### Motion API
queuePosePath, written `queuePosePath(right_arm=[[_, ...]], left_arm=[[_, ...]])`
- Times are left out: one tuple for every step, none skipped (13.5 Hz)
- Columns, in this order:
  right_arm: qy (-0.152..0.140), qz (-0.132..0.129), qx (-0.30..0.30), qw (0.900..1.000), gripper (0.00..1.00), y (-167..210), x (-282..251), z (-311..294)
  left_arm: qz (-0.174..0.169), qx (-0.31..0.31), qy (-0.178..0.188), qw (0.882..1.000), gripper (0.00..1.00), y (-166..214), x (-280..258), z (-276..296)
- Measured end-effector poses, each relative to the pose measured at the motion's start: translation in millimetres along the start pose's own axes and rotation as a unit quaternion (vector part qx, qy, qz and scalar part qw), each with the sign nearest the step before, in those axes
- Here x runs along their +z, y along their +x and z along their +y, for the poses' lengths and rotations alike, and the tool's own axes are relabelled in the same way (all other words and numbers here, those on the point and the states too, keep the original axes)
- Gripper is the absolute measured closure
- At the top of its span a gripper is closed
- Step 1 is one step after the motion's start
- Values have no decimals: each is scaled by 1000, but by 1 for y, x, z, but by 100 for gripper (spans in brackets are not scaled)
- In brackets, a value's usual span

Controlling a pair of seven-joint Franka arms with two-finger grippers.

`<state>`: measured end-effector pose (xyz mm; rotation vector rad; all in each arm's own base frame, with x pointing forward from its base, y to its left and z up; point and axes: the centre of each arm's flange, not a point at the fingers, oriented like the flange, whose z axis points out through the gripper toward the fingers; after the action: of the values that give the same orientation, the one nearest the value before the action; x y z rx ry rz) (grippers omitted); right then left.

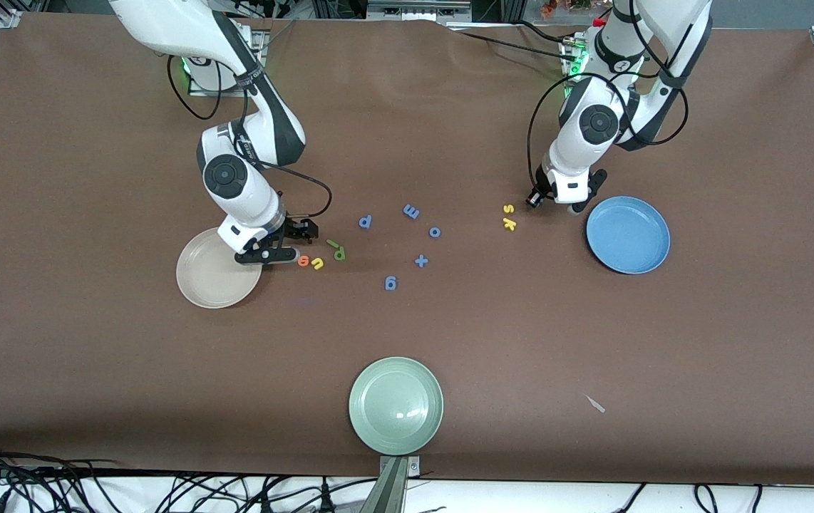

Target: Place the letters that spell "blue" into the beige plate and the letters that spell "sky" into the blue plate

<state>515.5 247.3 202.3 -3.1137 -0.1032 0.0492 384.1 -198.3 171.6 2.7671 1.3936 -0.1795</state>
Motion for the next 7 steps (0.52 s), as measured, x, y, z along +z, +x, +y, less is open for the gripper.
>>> queuePosePath(right_arm=[[-1,0,-2,1000,0,-2,3,0],[-1,1,-5,1000,0,-4,6,-1],[-1,4,-9,1000,0,-5,10,-5],[0,7,-15,1000,0,-7,15,-11],[0,11,-20,1000,0,-8,21,-16],[0,15,-24,1000,0,-9,27,-20],[-1,17,-27,999,0,-10,33,-24]], left_arm=[[0,0,0,1000,76,0,0,0],[0,0,0,1000,76,0,0,0],[0,0,0,1000,82,0,0,0],[0,-1,-1,1000,87,1,0,0],[0,-2,-3,1000,87,2,-1,1],[1,-3,-5,1000,89,3,-2,2],[1,-4,-7,1000,89,4,-3,3]])
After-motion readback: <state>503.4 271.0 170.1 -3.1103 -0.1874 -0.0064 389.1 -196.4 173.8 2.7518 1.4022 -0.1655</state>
